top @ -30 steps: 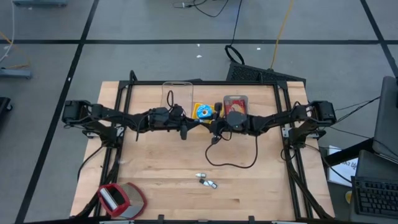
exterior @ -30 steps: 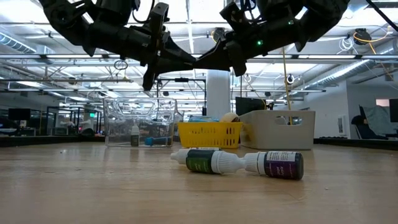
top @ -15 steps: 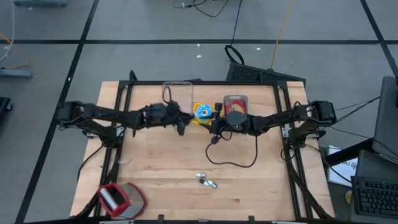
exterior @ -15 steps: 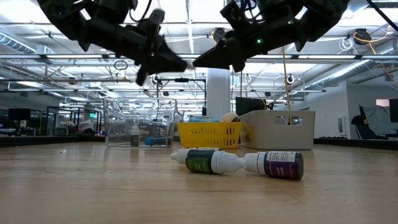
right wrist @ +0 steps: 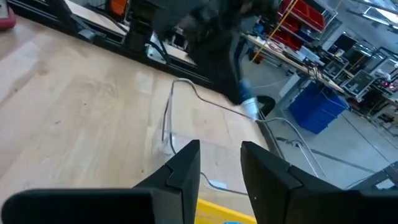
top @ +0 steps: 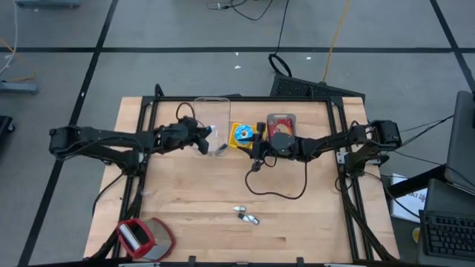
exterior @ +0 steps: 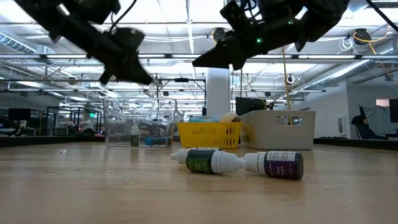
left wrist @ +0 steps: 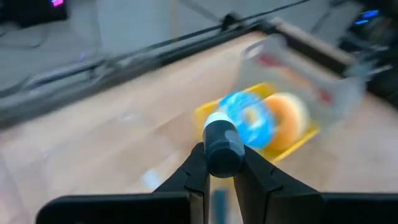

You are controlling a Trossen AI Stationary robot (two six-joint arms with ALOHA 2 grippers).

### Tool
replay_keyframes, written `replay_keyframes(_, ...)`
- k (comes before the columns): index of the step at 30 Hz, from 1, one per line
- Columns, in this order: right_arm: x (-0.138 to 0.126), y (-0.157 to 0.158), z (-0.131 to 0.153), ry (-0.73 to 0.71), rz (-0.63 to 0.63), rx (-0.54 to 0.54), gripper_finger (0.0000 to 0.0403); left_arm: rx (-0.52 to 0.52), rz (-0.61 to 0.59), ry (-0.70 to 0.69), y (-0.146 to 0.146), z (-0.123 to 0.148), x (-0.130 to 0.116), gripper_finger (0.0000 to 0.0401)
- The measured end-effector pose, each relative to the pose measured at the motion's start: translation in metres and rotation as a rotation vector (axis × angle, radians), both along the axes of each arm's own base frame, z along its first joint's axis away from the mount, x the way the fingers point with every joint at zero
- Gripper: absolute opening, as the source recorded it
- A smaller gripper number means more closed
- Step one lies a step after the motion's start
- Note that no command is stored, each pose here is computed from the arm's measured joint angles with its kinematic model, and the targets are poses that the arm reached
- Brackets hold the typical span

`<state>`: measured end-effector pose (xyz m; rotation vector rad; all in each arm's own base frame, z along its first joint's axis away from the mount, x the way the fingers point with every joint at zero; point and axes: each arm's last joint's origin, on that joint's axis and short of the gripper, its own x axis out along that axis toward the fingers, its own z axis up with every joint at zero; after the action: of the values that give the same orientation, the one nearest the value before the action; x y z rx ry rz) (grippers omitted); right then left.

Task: Pick & Place Food Item
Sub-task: Put the dark blue food coloring bottle into the transparent bin, then put the violet food coloring bottle into the transparent bin

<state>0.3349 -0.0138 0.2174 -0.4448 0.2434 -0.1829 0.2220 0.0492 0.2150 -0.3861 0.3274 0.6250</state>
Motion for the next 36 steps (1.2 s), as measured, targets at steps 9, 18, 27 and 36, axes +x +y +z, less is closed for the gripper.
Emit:
replay_keyframes(9,0.000,-0.001,0.001,-0.016,-0.007,0.019,0.0104,-0.041,0.014,-0.081,-0.004,-0.042,-0.020,0.0046)
replay_keyframes(18,0.000,-0.001,0.002,-0.036,-0.012,0.049,0.0103,-0.054,0.015,-0.088,-0.005,-0.045,-0.021,0.0073)
replay_keyframes(27,0.001,-0.001,0.003,-0.049,-0.011,0.050,0.0104,-0.053,0.022,-0.085,-0.005,-0.046,-0.022,0.0092)
replay_keyframes(36,0.002,0.010,0.008,-0.102,0.203,0.164,0.0118,-0.012,0.004,-0.051,-0.005,-0.046,-0.022,0.0224)
